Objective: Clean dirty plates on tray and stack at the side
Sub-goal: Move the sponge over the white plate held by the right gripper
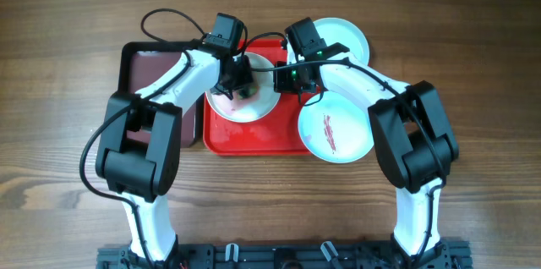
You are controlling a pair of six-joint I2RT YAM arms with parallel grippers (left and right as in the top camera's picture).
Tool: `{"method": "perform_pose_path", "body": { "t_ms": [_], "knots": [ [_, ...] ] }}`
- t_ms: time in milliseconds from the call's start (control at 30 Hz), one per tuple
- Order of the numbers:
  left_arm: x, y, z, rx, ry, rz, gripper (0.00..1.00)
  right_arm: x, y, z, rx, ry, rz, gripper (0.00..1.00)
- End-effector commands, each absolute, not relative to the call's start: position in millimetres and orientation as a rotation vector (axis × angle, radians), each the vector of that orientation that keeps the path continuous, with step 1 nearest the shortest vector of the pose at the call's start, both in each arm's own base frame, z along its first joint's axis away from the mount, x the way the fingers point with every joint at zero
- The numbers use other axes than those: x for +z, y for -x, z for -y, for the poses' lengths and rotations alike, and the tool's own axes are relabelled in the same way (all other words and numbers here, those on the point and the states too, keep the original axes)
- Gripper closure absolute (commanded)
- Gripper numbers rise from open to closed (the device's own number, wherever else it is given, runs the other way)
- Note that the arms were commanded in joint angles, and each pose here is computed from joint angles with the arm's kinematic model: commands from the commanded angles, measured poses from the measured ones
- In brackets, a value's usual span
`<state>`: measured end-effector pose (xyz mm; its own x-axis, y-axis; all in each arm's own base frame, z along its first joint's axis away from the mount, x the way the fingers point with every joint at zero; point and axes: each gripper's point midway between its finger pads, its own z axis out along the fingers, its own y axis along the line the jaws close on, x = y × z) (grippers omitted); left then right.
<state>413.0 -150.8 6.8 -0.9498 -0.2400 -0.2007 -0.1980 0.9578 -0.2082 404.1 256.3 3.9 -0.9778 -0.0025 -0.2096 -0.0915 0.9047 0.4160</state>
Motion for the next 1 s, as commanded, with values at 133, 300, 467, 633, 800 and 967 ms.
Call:
{"method": "perform_pose_path", "body": {
  "t_ms": [133, 300, 467, 633, 800, 967],
  "knots": [
    [-23, -388, 80, 0.077, 0.730, -2.912, 0.96, -13, -396, -253, 0.621, 0.070, -2.918, 0.96],
    [-24, -368, 82, 0.080, 0.609, -3.033, 0.96, -16, -399, -239, 0.651, -0.039, -2.945, 0.96],
    [-24, -368, 89, 0.023, 0.400, -3.083, 0.96, -28, -390, -240, 0.864, -0.052, -2.996, 0.96],
    [-20, -359, 131, -0.352, 0.082, -3.149, 0.96, -31, -389, -239, 0.899, -0.066, -3.002, 0.95],
    [-3, -346, 178, -0.803, -0.150, -3.110, 0.96, -31, -390, -239, 0.900, -0.064, -2.999, 0.95],
    [4, -348, 203, -0.923, -0.248, -3.039, 0.96, -31, -390, -240, 0.901, -0.061, -2.995, 0.96]
  ]
}}
